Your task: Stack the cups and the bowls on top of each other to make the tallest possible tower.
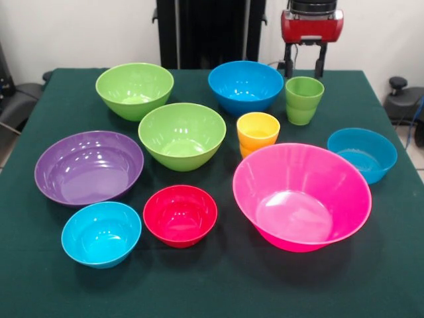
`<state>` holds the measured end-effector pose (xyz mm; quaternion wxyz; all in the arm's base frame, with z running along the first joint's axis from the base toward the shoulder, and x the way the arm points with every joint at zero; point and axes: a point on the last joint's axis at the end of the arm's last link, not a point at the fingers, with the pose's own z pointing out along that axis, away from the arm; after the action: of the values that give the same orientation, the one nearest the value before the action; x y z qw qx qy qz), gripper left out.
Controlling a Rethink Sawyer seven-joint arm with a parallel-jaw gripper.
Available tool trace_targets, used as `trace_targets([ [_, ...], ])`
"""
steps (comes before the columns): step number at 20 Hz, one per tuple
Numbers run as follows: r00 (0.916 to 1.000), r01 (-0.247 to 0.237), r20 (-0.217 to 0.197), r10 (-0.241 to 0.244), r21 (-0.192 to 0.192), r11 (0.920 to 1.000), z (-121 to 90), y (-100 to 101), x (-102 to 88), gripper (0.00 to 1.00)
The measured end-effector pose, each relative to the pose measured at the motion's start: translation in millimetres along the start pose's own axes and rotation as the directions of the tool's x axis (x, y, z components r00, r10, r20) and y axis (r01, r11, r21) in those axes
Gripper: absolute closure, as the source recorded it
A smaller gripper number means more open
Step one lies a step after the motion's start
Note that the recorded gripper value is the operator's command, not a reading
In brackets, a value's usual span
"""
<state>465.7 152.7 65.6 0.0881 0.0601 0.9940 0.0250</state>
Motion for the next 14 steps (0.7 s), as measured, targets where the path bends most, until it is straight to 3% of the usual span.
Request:
trace_targets([
  [14, 0.9992, -0.039, -0.004, 0.039, 0.001, 0.9992, -5, -16, -11.5, 0.00],
])
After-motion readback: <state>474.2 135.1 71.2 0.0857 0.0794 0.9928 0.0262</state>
